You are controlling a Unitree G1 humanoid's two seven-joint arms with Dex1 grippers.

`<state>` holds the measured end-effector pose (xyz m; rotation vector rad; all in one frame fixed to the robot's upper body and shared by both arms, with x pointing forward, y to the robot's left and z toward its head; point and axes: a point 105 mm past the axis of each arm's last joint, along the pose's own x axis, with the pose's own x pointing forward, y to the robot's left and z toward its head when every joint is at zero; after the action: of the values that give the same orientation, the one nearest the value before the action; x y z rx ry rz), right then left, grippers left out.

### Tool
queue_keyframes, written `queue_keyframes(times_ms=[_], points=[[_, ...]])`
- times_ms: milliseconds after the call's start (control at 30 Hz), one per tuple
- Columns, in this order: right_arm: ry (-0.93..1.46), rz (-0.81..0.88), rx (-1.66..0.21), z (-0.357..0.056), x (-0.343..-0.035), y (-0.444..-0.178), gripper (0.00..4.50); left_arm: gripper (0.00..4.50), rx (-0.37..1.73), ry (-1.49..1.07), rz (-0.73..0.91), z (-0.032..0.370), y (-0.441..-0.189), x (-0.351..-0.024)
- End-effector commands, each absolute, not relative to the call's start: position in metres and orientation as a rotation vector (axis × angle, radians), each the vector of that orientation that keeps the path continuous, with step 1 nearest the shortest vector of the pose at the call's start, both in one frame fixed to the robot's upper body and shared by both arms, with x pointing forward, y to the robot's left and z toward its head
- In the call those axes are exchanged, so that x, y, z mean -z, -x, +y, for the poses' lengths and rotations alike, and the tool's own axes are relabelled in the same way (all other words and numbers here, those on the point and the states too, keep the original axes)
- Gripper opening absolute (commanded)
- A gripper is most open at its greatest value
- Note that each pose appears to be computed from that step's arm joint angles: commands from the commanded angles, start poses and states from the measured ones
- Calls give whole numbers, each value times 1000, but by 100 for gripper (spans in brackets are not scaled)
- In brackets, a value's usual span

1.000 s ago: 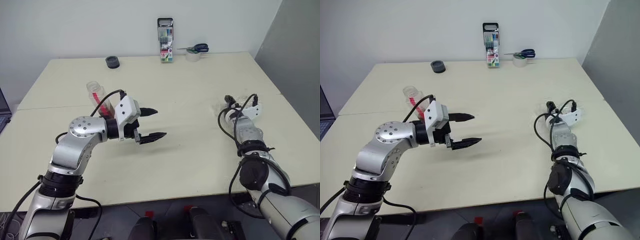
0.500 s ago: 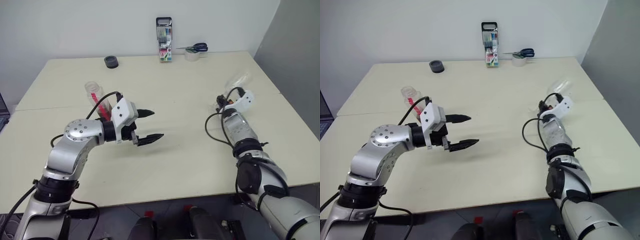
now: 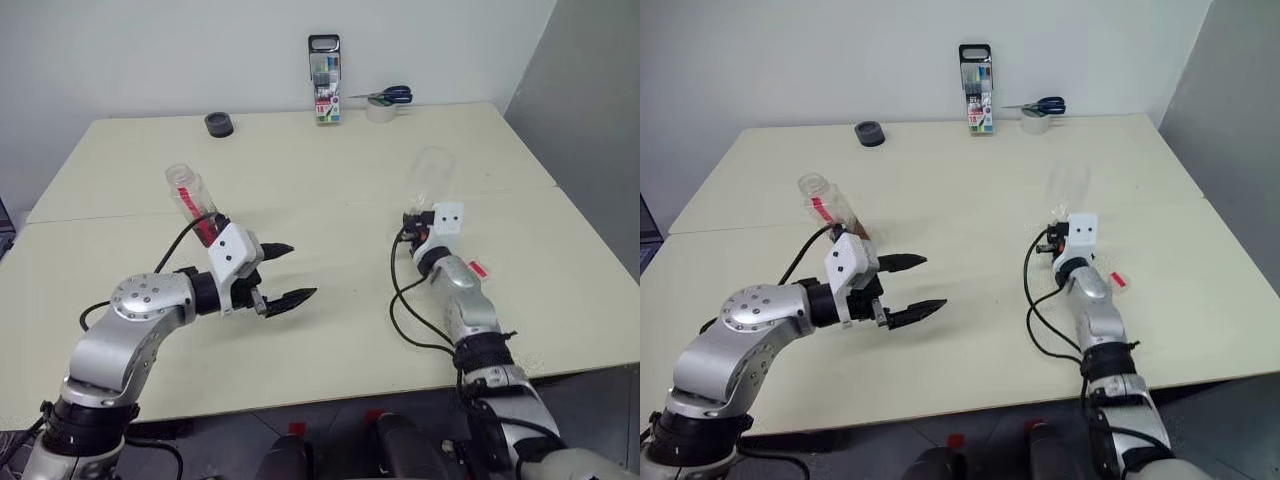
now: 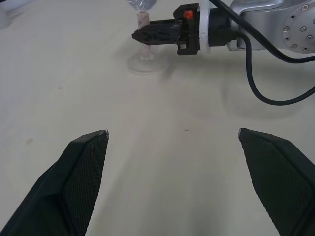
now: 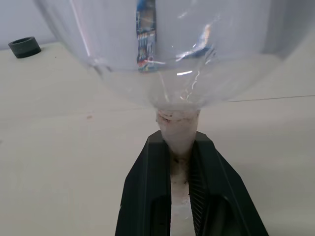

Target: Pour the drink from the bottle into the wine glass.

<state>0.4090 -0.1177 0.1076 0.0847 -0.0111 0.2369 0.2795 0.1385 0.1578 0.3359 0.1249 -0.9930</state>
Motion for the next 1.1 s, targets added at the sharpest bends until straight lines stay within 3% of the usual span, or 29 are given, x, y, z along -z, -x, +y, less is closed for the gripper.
queue_keyframes(times_ms=[33, 200, 500, 833, 1100], points=[[-25, 151, -290, -113, -65, -390, 21, 450, 969, -342, 71, 139, -275, -171], [53, 138, -336, -105, -65, -391, 21, 450, 910, -341, 65, 146, -277, -170], [-29, -55, -529, -16, -128, -428, 21, 450, 631, -258, 37, 174, -276, -172], [-30, -74, -722, 57, -145, -419, 21, 450, 367, -241, 55, 209, -250, -167], [-4, -82, -749, 71, -148, -415, 21, 450, 308, -250, 65, 217, -238, -166]])
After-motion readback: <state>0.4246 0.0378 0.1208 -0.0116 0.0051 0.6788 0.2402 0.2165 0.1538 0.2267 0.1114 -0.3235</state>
